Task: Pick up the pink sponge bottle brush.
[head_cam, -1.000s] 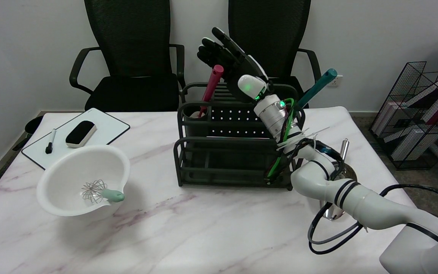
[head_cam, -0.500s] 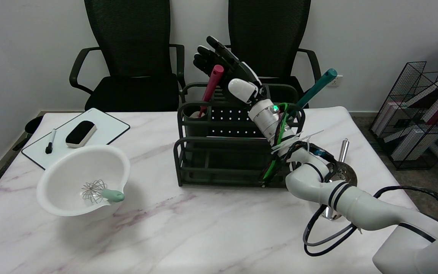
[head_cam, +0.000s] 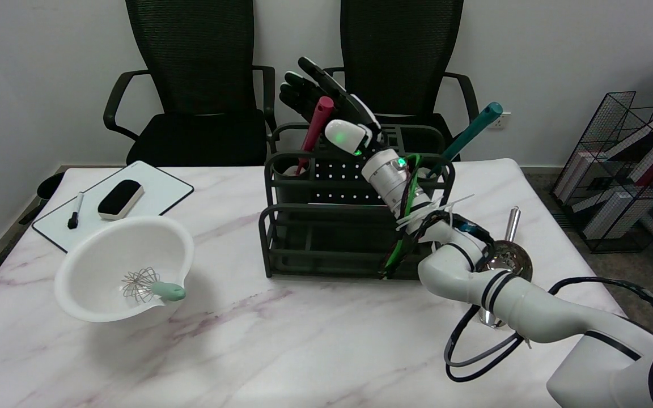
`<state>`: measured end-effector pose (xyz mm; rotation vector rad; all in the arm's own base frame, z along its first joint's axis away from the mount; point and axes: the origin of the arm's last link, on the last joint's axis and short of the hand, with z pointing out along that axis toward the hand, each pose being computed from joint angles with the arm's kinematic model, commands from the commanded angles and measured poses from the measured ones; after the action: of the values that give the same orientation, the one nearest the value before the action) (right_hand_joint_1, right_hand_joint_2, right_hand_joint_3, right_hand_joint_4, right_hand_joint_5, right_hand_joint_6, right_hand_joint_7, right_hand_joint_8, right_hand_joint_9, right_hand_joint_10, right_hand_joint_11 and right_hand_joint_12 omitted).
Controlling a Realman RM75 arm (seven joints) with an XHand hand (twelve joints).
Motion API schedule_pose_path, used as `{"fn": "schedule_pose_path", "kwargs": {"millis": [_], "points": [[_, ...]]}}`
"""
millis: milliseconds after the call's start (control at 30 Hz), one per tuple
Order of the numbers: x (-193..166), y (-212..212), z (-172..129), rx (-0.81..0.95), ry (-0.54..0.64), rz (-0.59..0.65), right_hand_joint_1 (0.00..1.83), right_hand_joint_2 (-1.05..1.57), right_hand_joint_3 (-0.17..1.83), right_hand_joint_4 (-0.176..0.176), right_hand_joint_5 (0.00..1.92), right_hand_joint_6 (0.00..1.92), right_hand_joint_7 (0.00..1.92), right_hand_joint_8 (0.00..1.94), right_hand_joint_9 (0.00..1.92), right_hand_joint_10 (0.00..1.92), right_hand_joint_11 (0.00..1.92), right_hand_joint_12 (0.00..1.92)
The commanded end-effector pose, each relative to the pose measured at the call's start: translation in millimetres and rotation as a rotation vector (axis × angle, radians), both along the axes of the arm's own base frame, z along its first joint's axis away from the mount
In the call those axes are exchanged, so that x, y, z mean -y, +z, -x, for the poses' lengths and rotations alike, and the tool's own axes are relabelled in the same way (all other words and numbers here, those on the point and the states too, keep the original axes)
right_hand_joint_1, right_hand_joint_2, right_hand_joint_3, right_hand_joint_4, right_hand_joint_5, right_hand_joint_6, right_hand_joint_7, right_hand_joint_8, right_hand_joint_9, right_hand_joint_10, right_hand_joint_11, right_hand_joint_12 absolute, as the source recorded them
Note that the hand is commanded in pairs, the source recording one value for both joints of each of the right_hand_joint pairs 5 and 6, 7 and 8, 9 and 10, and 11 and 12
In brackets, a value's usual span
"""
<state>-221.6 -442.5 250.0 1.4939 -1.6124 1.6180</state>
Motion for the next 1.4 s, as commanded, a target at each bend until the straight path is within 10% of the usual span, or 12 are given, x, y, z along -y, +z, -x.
{"fn": "schedule_pose_path", "kwargs": {"millis": [33, 667, 1400], "points": [[7.2, -11.1, -7.5, -0.027, 0.014, -0.002, 1.28, -0.38, 0.97, 0.000, 0.24, 0.24, 0.43, 0.43, 0.44, 0.44, 0.33, 0.33], [12.9, -13.2, -15.1, -0.022, 0.012, -0.002, 1.38, 0.37, 0.83, 0.000, 0.64, 0.64, 0.91, 0.91, 0.71, 0.71, 0.57, 0.57], [20.1, -9.8, -6.5, -0.045, -0.049, 0.015, 1.44, 1.10, 0.62, 0.000, 0.74, 0.74, 0.96, 0.96, 0.94, 0.94, 0.83, 0.83]]}}
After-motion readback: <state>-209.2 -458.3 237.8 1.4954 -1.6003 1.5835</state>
